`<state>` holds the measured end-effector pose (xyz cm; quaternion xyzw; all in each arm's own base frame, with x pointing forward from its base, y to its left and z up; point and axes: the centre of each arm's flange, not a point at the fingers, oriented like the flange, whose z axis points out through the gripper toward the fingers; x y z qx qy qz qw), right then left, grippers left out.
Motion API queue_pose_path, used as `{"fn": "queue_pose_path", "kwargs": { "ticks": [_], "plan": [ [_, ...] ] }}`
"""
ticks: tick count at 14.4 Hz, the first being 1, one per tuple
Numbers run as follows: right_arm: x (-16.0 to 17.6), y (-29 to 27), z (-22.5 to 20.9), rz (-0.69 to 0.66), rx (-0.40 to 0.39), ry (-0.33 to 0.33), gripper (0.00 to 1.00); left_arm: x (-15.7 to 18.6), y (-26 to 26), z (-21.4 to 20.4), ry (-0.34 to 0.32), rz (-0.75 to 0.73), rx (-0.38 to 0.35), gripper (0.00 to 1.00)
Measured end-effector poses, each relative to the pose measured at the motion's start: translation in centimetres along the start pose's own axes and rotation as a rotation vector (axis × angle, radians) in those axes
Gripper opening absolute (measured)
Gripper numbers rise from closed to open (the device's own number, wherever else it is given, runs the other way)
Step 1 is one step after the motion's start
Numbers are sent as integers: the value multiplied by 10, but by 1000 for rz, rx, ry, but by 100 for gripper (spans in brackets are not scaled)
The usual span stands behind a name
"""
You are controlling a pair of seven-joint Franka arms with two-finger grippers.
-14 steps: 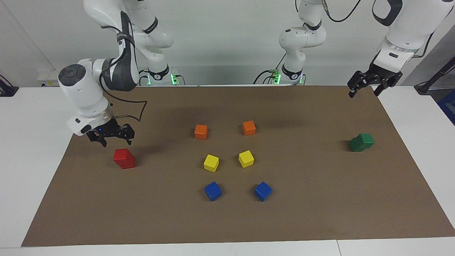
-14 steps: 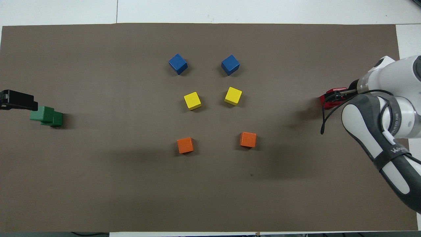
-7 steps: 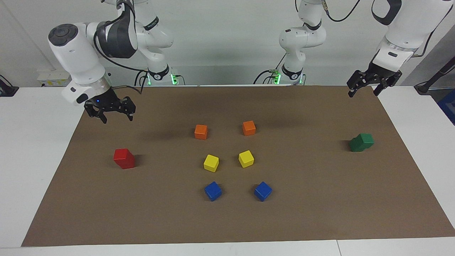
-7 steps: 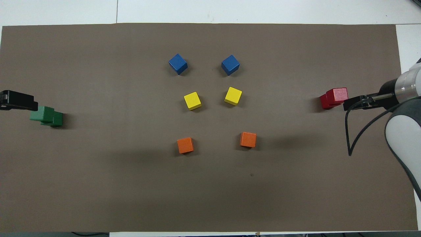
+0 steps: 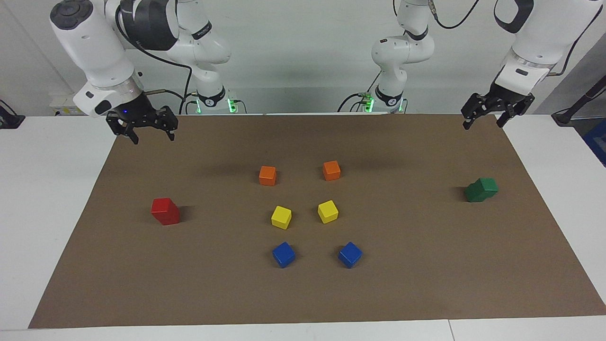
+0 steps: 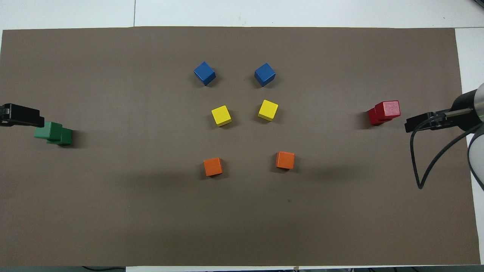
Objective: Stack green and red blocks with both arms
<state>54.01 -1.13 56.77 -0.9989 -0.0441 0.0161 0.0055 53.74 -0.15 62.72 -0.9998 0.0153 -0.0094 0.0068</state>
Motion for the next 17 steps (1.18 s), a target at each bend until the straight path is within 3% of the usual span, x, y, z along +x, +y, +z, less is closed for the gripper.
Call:
{"fn": "queue_pose_path", "kwargs": {
  "ticks": [17],
  "plan": [
    [5,1,4,-1,-5,-8,100,0,0,0,0,0,0,100]
  ]
}}
